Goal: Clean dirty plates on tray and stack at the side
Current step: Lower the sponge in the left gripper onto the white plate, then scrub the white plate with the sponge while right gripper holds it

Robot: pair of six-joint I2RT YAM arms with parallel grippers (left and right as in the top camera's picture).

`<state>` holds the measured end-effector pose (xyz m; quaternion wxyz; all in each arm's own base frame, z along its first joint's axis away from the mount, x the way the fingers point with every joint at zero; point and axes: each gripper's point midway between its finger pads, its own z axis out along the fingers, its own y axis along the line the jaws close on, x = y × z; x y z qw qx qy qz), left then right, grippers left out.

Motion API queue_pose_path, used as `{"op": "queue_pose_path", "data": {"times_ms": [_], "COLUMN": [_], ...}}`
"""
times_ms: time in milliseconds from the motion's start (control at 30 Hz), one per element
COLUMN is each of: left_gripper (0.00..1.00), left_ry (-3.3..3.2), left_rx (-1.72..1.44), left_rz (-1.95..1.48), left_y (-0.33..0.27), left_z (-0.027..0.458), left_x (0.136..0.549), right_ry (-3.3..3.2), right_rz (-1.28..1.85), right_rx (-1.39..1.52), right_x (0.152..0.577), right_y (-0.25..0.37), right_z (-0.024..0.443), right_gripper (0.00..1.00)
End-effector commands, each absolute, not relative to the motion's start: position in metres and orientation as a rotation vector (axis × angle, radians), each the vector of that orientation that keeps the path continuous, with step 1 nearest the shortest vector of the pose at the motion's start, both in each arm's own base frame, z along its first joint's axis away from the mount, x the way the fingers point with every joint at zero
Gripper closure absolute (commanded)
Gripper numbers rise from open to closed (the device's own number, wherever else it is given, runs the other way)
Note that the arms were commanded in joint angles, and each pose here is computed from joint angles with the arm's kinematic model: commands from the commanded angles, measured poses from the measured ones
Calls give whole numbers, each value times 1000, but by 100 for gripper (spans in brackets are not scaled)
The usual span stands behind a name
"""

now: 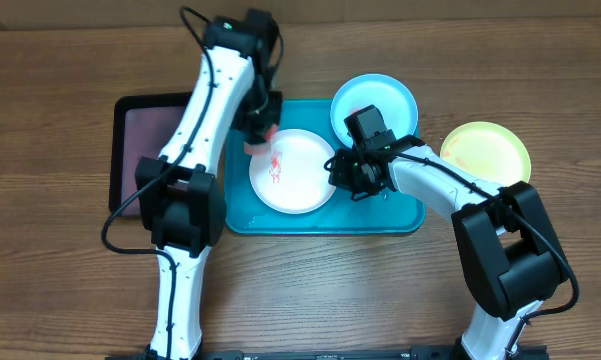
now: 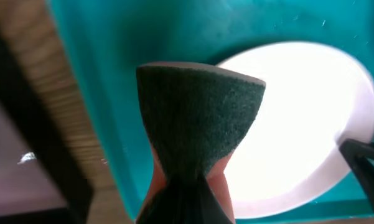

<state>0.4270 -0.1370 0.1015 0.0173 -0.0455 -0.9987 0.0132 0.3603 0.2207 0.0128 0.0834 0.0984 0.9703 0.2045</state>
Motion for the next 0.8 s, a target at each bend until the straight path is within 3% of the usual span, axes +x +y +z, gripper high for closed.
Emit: {"op": "queue_pose_path", "data": {"times_ms": [0, 533, 767], "left_gripper": [96, 96, 96], "left_ry": [-3031, -2977, -2688], "left_rx": [-155, -61, -709], "left_rz": [35, -97, 724], "left_y": [-146, -137, -221], "left_z": [73, -19, 6], "left_x": [410, 381, 339], "right_ry": [2876, 2877, 2871], "right_rz": [639, 650, 653], "right_rx": [289, 287, 285], "right_x": [367, 367, 368], "right_y": [226, 227, 227], "right_z": [19, 20, 20], "right_gripper": [96, 96, 96]}}
